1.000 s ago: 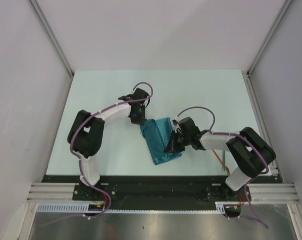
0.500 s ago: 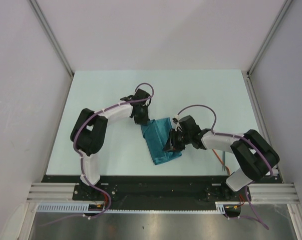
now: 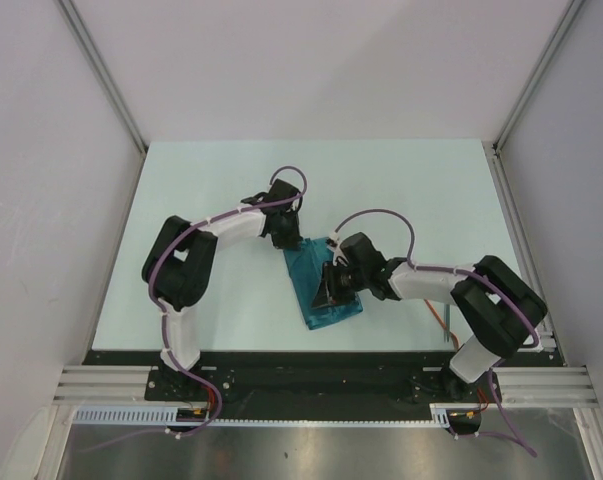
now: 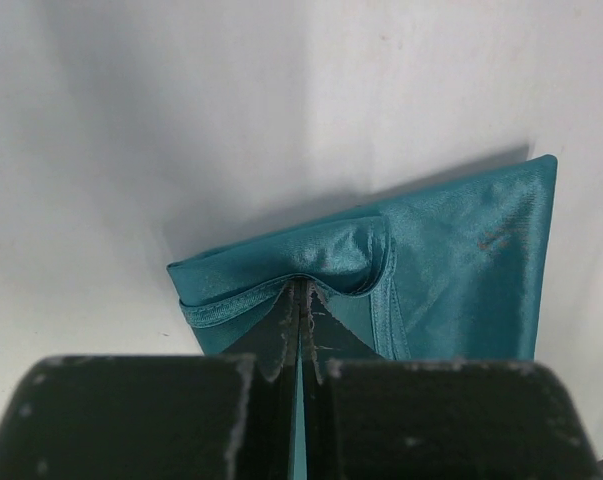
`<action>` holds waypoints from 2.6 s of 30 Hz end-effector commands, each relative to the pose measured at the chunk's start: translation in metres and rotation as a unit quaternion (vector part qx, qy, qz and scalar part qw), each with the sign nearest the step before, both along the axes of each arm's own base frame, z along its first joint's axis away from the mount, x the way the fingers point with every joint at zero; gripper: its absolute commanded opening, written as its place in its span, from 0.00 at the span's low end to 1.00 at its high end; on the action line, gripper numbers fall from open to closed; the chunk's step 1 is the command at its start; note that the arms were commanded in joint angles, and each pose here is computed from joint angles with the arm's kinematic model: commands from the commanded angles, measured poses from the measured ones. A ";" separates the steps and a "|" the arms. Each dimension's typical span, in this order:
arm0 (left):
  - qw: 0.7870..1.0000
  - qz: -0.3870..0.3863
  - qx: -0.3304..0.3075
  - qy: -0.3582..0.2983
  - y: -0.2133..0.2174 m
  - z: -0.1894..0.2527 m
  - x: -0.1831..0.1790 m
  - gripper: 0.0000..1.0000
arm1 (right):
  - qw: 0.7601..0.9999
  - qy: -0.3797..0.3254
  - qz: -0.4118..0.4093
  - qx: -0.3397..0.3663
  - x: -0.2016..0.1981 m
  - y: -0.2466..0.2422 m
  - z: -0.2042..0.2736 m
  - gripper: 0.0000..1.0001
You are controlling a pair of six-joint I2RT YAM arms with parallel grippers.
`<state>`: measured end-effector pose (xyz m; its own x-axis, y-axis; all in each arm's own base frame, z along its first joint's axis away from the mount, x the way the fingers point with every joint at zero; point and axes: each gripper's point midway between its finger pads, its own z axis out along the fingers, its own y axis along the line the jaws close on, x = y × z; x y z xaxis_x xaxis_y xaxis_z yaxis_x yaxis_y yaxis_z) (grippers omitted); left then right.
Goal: Fold the napkin into a case and place the utensils inside
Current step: Fold the lower triangle-folded napkin at the center of the board.
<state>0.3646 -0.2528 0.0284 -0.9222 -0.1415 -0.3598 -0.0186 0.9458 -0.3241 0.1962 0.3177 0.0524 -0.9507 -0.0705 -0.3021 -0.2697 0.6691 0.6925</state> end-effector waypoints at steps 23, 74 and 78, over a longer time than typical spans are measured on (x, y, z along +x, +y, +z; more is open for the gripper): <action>1.000 0.002 -0.019 0.015 -0.009 -0.013 -0.005 0.00 | 0.995 0.043 0.064 0.064 -0.033 0.041 -0.031 0.06; 0.999 -0.022 -0.043 -0.003 -0.019 0.013 0.000 0.12 | 1.000 0.024 -0.014 0.013 0.007 -0.016 -0.026 0.28; 0.999 -0.021 -0.045 -0.007 -0.020 0.013 0.003 0.12 | 1.000 0.020 -0.016 0.008 0.009 -0.019 -0.024 0.29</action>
